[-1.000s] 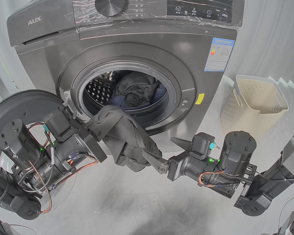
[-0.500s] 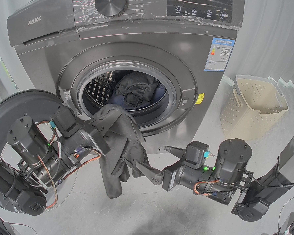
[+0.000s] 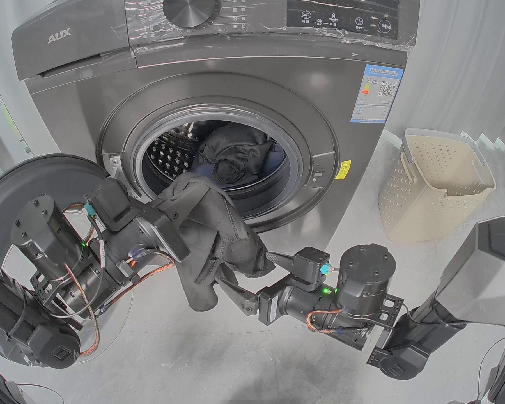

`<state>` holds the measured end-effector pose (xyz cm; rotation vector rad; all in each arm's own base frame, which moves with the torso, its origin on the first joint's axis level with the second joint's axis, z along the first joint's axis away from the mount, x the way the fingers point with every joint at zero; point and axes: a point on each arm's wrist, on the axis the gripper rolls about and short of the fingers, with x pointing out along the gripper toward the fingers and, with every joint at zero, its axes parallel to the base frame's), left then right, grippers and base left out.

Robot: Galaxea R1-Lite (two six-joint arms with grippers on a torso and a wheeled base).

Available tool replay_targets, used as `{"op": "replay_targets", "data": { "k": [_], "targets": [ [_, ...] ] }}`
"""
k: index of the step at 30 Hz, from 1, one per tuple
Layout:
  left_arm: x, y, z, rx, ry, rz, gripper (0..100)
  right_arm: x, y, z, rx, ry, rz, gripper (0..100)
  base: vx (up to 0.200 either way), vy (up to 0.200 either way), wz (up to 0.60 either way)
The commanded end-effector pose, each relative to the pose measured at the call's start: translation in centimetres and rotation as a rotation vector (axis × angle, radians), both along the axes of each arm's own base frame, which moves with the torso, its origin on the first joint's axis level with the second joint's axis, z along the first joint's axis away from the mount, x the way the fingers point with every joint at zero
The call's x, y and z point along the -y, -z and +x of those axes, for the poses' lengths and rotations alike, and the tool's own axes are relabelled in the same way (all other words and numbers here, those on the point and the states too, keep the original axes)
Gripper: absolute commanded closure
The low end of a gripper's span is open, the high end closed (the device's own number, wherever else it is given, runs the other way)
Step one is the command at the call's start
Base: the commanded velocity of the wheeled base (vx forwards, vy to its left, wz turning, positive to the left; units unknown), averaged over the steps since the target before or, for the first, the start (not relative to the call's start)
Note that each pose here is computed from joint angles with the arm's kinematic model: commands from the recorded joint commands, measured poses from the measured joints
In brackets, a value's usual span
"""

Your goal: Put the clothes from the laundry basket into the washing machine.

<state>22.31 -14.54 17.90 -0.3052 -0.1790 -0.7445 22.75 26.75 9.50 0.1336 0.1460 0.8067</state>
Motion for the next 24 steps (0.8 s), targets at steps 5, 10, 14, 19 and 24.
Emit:
{"op": "replay_targets", "data": {
  "k": [5, 10, 14, 19, 24],
  "targets": [
    [0.0, -0.2, -0.1, 0.006, 0.001, -0.004, 100, -0.3, 1.9, 2.5, -0.002, 0.043, -0.031, 0, 0.0, 0.0, 0.0],
    [0.0, -0.2, -0.1, 0.008, 0.001, -0.005, 100, -0.7, 2.5, 2.8, 0.002, 0.04, -0.042, 0, 0.0, 0.0, 0.0],
    [0.1, -0.4, 0.0, 0.013, 0.003, -0.008, 100, -1.1, 2.5, 3.1, 0.014, 0.039, -0.038, 0, 0.0, 0.0, 0.0],
    [0.1, -0.3, -0.1, 0.011, 0.006, -0.008, 100, -1.5, 2.6, 3.6, 0.022, 0.043, -0.029, 0, 0.0, 0.0, 0.0],
    [0.1, -0.3, -0.1, 0.01, 0.007, -0.006, 100, -0.6, 2.3, 4.8, 0.033, 0.09, -0.02, 0, 0.0, 0.0, 0.0]
  ]
}}
